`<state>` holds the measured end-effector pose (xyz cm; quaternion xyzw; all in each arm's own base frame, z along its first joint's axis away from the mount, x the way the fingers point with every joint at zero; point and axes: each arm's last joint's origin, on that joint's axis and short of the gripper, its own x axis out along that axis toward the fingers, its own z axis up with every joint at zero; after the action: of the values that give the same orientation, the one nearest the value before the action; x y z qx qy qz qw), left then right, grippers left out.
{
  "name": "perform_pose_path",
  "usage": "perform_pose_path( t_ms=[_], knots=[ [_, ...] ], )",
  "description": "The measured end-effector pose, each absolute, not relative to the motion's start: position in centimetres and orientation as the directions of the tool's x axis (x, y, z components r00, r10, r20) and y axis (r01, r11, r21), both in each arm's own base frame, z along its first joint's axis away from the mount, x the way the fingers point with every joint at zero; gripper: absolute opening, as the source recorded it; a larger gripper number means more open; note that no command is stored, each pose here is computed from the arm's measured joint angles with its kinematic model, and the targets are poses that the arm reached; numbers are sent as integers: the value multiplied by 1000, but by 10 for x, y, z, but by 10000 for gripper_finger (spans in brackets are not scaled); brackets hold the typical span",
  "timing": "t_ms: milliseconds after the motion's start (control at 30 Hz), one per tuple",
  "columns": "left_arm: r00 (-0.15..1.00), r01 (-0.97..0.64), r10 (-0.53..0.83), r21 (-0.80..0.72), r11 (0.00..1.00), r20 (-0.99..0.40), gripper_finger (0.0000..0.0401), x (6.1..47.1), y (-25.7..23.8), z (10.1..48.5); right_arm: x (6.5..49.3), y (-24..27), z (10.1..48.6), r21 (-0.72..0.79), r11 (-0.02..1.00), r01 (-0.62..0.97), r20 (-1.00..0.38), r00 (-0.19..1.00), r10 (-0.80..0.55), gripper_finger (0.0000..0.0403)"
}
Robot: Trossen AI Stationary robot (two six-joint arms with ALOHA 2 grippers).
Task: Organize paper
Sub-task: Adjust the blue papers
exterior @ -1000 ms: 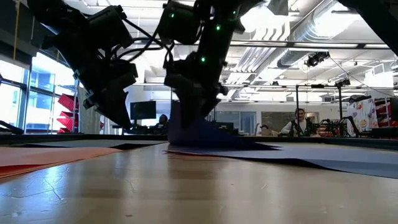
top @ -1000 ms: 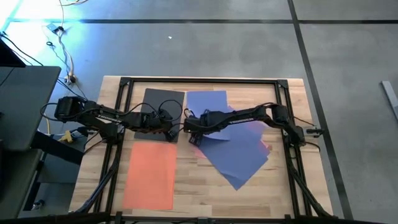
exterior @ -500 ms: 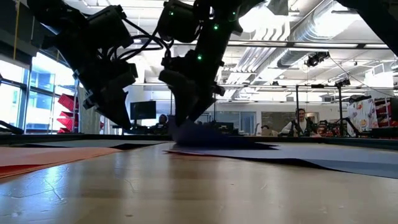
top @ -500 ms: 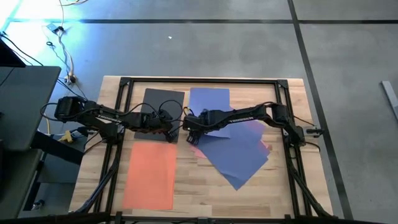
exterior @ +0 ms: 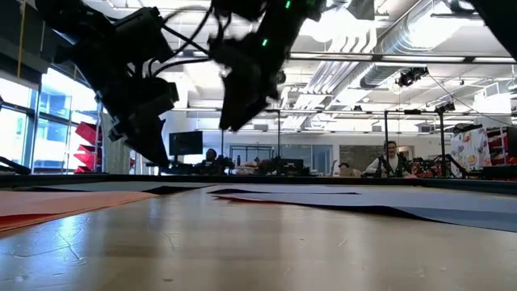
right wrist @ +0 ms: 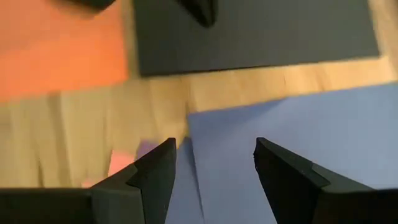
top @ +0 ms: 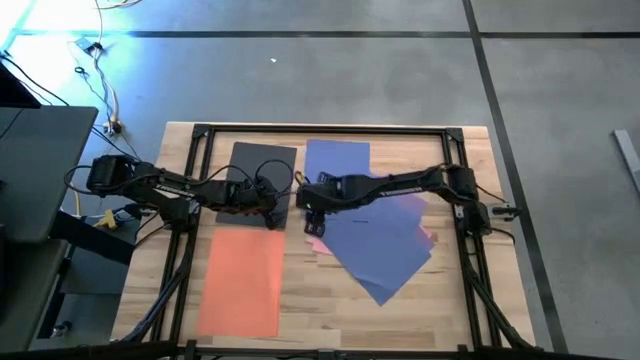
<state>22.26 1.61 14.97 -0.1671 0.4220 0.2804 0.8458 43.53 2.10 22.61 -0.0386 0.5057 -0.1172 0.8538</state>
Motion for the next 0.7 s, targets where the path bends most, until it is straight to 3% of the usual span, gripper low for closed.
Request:
perform_pose_path(
  t_ms=[133, 333, 533, 700],
  knots=[
    [485, -599, 320, -43, 799, -814, 0, 219, 12, 153, 390, 46, 233, -226, 966, 123, -862, 437, -257, 199],
    [573, -566, 318, -84, 820, -755, 0, 226, 7, 160, 302, 68, 206, -59, 961, 272, -841, 504, -195, 199],
    [776, -479, 362, -110, 871, -516, 0, 257, 1, 171, 230, 80, 145, 86, 875, 477, -799, 558, -226, 199],
    [876, -381, 320, -112, 918, -362, 0, 282, 2, 164, 202, 79, 109, 133, 791, 597, -778, 557, -290, 199]
  ],
)
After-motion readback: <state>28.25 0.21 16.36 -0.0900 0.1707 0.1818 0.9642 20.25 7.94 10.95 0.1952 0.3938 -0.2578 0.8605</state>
